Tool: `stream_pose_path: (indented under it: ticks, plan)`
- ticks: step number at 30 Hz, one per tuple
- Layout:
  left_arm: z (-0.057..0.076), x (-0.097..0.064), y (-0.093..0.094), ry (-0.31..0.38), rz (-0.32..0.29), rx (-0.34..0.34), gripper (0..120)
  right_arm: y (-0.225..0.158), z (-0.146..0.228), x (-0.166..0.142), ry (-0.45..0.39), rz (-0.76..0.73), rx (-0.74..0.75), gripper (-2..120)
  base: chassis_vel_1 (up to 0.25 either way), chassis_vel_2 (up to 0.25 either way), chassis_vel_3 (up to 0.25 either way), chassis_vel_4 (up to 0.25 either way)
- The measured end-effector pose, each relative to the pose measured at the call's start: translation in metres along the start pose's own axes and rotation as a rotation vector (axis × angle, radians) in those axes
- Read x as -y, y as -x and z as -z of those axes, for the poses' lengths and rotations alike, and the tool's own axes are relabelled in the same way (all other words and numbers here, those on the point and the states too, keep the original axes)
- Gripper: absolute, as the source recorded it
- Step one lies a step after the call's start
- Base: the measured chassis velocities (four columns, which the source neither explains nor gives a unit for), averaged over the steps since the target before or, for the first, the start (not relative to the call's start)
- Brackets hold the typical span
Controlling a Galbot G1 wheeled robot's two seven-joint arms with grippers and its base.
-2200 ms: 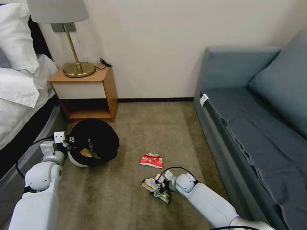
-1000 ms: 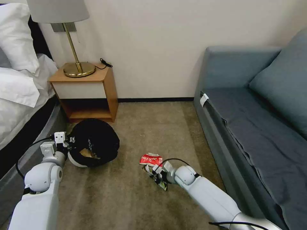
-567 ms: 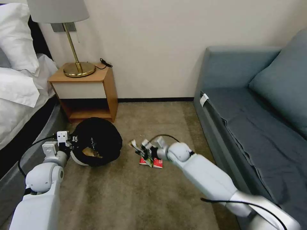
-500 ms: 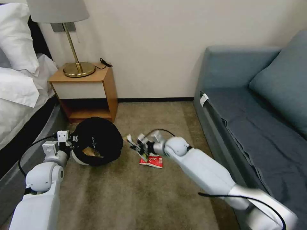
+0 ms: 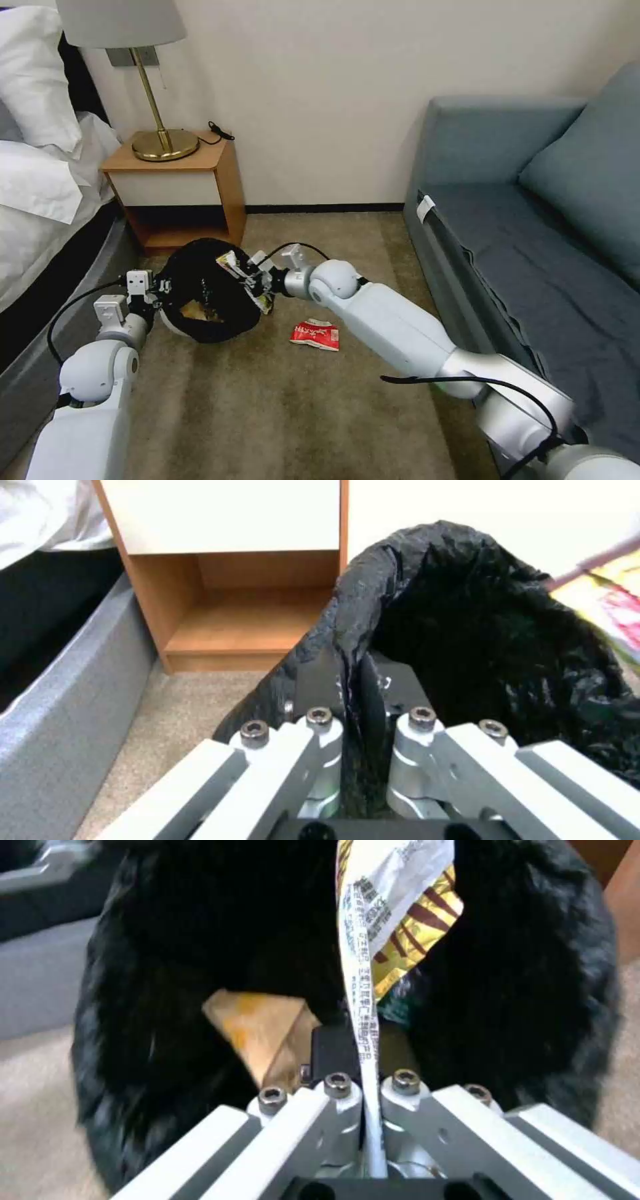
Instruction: Pick up the trash bin, then pick up the garbage on the floor and place it into the trash bin.
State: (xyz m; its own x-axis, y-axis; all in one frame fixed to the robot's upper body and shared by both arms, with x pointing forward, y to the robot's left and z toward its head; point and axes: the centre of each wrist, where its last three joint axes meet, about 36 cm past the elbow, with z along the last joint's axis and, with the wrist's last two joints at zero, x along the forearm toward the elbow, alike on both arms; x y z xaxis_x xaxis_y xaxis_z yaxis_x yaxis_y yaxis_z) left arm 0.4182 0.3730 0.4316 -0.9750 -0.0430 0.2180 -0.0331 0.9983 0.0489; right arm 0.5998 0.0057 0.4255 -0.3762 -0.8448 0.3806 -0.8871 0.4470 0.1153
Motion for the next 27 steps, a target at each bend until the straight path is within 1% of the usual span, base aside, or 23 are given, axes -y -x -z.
stream_pose_path:
  ticks: [2,8,10,12,13,14,15,19,20,22,24,25,27]
  plan:
    - [-0.001,0.001,-0.001,0.002,-0.003,0.001,4,0.01,-0.002,-0.001,0.005,-0.006,0.015,0,0.0,0.0,0.0,0.0]
    - [-0.003,0.001,-0.002,0.0,-0.003,0.005,4,0.025,-0.006,-0.007,0.0,-0.001,0.032,0,0.0,0.0,0.0,0.0]
    - [-0.006,0.001,-0.004,0.0,-0.006,0.006,4,0.036,-0.015,-0.015,-0.004,0.004,0.036,0,0.0,0.0,0.0,0.0]
    - [-0.006,0.0,-0.004,-0.001,-0.007,0.005,4,0.038,-0.016,-0.017,-0.005,0.005,0.038,0,0.0,0.0,0.0,0.0]
    - [-0.006,0.0,-0.005,-0.002,-0.008,0.005,4,0.043,-0.019,-0.022,-0.004,0.008,0.041,2,0.0,0.0,0.0,0.0]
    - [-0.006,0.0,-0.006,-0.004,-0.011,0.009,4,0.052,-0.021,-0.033,0.003,0.016,0.05,15,0.0,0.0,0.0,0.0]
    - [-0.006,0.0,-0.006,-0.004,-0.011,0.009,4,0.052,-0.021,-0.033,0.003,0.016,0.05,15,0.0,0.0,0.0,0.0]
    - [-0.005,0.0,-0.007,-0.005,-0.009,0.011,4,0.053,-0.019,-0.038,-0.002,0.02,0.056,33,0.0,0.0,0.0,0.0]
    - [-0.005,0.0,-0.007,-0.005,-0.009,0.011,4,0.053,-0.019,-0.038,-0.002,0.02,0.056,33,0.0,0.0,0.0,0.0]
    - [-0.005,-0.001,-0.007,-0.005,-0.008,0.01,4,0.05,-0.021,-0.034,-0.008,0.011,0.052,41,0.0,0.0,0.0,0.0]
    - [-0.007,-0.002,-0.007,-0.002,-0.008,0.007,4,0.046,-0.023,-0.029,-0.012,0.002,0.047,51,0.0,0.0,0.0,0.0]
    - [-0.007,-0.002,-0.007,-0.002,-0.008,0.007,4,0.046,-0.023,-0.029,-0.012,0.002,0.047,51,0.0,0.0,0.0,0.0]
    - [-0.01,-0.004,-0.006,-0.002,-0.007,0.002,4,0.043,-0.023,-0.026,-0.011,-0.004,0.045,59,0.0,0.0,0.0,0.0]
